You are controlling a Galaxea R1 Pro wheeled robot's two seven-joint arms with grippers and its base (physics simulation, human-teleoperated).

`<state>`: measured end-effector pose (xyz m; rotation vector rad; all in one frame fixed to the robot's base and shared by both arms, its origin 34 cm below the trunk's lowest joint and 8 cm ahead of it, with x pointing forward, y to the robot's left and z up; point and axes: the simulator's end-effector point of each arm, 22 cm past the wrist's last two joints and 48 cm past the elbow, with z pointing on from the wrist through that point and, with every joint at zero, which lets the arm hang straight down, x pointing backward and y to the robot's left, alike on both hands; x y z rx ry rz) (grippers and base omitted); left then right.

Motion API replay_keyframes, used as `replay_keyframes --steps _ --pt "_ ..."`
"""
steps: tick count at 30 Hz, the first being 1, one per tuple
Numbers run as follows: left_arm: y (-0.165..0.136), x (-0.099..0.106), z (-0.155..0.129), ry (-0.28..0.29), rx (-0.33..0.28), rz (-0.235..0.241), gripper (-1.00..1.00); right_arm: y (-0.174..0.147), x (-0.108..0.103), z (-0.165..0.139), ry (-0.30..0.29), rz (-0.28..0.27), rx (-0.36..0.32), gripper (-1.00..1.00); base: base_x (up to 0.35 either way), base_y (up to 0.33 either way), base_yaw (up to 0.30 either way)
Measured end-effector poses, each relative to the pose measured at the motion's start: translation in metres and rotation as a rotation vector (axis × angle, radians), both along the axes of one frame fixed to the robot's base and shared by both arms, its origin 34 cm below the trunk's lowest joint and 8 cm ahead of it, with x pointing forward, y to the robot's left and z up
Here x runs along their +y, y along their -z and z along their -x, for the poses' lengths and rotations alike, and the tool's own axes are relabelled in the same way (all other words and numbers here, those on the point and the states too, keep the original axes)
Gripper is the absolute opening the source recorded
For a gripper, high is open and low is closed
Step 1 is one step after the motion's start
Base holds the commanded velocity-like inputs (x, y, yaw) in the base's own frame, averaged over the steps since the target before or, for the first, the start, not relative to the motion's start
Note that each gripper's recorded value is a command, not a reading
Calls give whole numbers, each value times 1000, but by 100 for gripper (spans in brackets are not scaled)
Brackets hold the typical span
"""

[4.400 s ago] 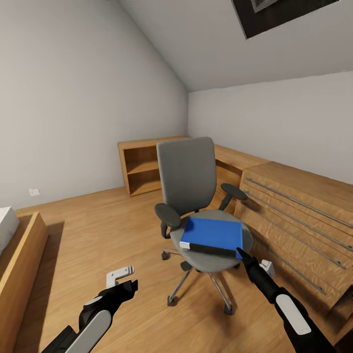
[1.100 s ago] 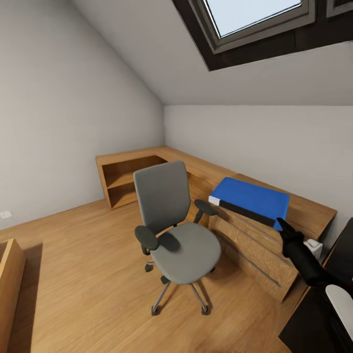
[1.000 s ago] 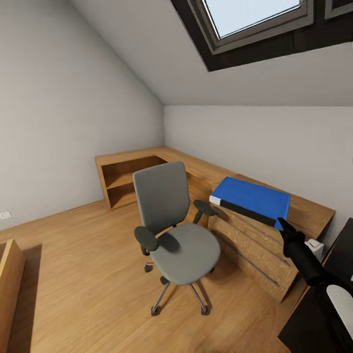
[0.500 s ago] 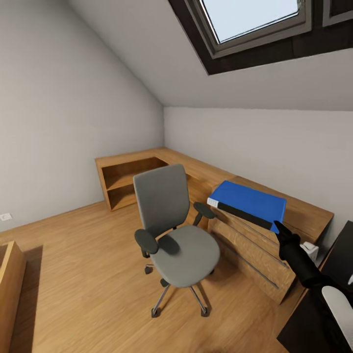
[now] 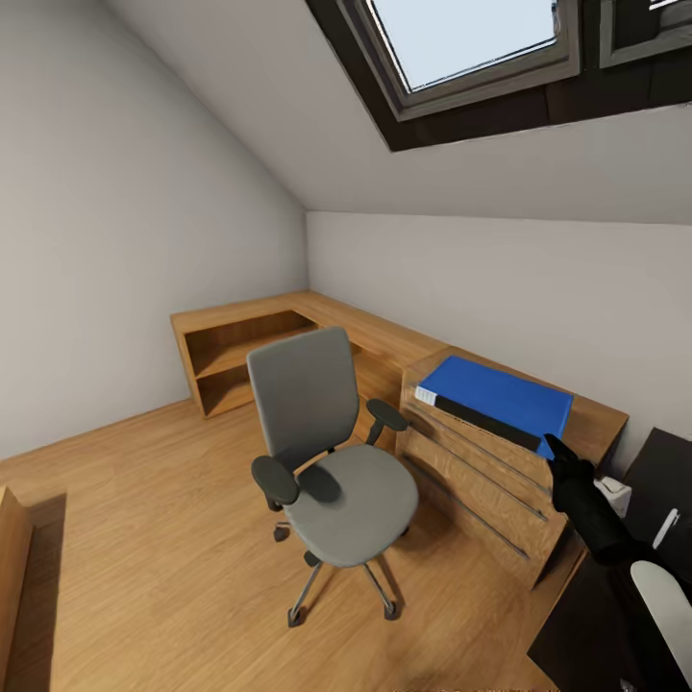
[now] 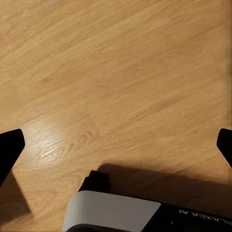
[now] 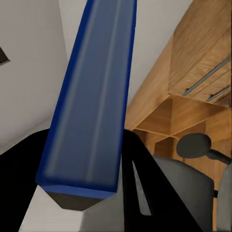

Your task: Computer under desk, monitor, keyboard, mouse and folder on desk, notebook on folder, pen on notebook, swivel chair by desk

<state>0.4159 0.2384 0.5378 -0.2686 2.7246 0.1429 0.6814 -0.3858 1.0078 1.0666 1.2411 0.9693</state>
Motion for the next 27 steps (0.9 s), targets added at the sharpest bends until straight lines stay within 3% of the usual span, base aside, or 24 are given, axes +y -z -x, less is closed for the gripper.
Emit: replay_keyframes --steps 5,10,14,18,27 --pt "-7 0 1 0 2 0 100 -4 -16 2 69 -8 4 -100 0 0 -263" --pt "-13 0 2 0 5 0 100 27 -29 3 118 -25 99 -100 0 0 -281" --pt "-19 0 2 0 2 0 100 31 -43 7 154 -28 121 -100 0 0 -285" --pt "-26 1 -6 -10 -41 -3 100 32 -45 8 163 -30 126 -100 0 0 -285" --pt "-25 0 -6 -8 -42 -3 100 37 -51 9 190 -31 132 -100 0 0 -285"
